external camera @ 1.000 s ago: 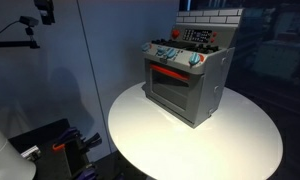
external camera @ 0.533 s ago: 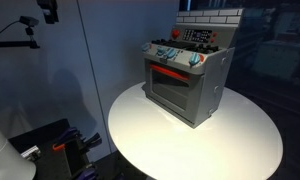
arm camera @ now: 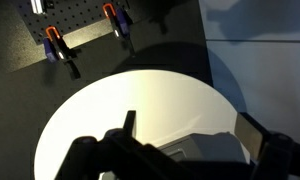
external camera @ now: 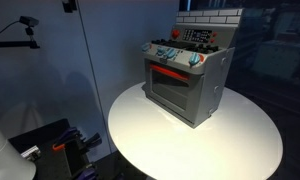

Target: Turn the blue knob on the far left of the stove to the left

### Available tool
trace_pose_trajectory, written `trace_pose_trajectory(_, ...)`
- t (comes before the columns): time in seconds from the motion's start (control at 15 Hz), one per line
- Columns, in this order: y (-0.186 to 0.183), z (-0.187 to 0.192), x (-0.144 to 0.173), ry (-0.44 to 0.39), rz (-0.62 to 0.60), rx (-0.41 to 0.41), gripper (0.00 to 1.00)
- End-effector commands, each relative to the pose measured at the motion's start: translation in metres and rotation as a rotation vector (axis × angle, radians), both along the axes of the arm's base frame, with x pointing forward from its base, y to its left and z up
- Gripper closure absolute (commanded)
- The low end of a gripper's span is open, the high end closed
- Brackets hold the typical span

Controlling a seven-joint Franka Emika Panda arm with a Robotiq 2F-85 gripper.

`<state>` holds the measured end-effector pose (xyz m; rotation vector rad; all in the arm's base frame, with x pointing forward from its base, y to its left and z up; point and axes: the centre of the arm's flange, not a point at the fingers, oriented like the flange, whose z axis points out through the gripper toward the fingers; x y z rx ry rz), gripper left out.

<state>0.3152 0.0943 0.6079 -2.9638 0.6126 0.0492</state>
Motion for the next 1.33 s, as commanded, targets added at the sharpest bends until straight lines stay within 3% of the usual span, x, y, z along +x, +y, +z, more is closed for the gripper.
trace_pose_trajectory(0.0,-0.004,0.027,0.036,-0.030,-0.065,0.029,0.00)
trace_pose_trajectory(0.47,-0.002,0.041,0.094,-0.145,-0.137,0.032,0.00)
trace_pose_trajectory(0.8,-0.003,0.025,0.127,-0.236,-0.189,-0.037,0.00)
trace_pose_trajectory(1.07,-0.001,0.013,0.142,-0.272,-0.223,-0.091,0.00)
trace_pose_trajectory(1.27,-0.004,0.006,0.135,-0.250,-0.194,-0.070,0.00)
